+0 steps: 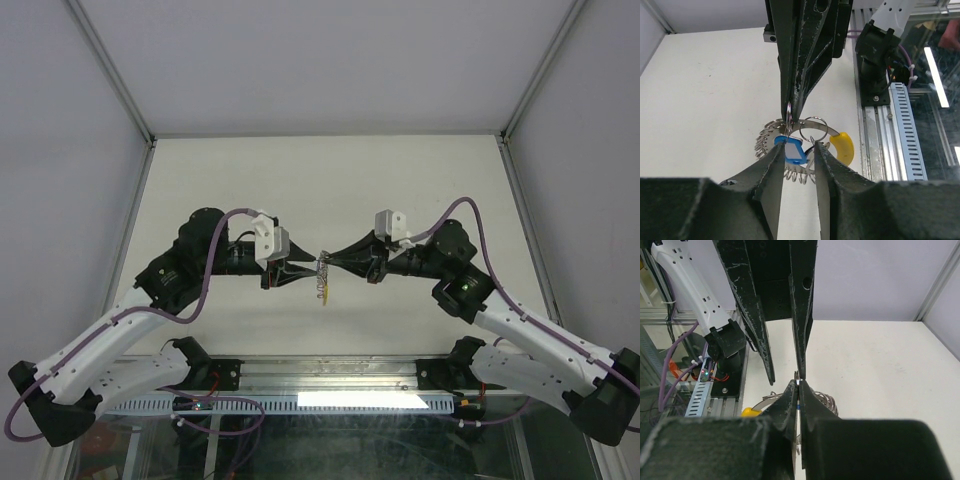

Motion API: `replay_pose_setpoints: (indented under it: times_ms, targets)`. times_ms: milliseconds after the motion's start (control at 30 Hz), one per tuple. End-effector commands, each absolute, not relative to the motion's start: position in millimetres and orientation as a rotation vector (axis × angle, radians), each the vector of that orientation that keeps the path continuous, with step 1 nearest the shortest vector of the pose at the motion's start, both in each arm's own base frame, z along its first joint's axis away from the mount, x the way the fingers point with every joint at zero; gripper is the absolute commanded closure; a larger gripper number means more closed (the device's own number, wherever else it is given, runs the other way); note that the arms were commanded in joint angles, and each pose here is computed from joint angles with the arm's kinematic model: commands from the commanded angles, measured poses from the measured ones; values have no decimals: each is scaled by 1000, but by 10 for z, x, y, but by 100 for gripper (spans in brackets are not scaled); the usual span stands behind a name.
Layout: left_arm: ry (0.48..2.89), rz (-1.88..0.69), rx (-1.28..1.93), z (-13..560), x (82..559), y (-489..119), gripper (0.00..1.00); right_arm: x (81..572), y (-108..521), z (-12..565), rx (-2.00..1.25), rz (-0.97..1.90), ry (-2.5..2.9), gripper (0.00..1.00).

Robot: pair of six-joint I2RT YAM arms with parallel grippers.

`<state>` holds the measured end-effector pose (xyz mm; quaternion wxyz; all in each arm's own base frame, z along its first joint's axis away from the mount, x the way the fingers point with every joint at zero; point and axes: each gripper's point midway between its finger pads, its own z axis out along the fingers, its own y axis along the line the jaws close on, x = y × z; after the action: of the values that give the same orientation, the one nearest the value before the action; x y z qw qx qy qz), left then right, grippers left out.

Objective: Put the keys on the keyring

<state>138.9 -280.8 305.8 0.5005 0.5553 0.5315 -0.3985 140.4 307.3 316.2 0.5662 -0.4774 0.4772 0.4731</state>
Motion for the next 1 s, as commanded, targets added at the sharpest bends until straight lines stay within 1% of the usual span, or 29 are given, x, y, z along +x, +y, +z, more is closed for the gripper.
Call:
replay_pose_setpoints:
  times_ms: [0,400,500,600,800,967]
  targets:
    - [1197,-974,1219,3363,1407,-2817,70,1377,3020,3548,-1078,1078,973,100]
    - [1162,-1064,1119,3418,1381,-2868,68,1381,3029,3562,-1082,1077,968,100]
    - [1156,-1073,1121,3414,1379,-2884,74,1369,3035,3566,-1089,1082,964,100]
    - [1153,-1083,1134,3406,1376,-2907,78,1363,3039,3559,-1094,1085,964,100]
    - [1149,-1094,1157,3383,1370,-2940,82,1354,3043,3542,-1099,1091,966,100]
    - [1164,-1102,1168,3322,1374,-2959,82,1344,3040,3560,-1098,1094,957,100]
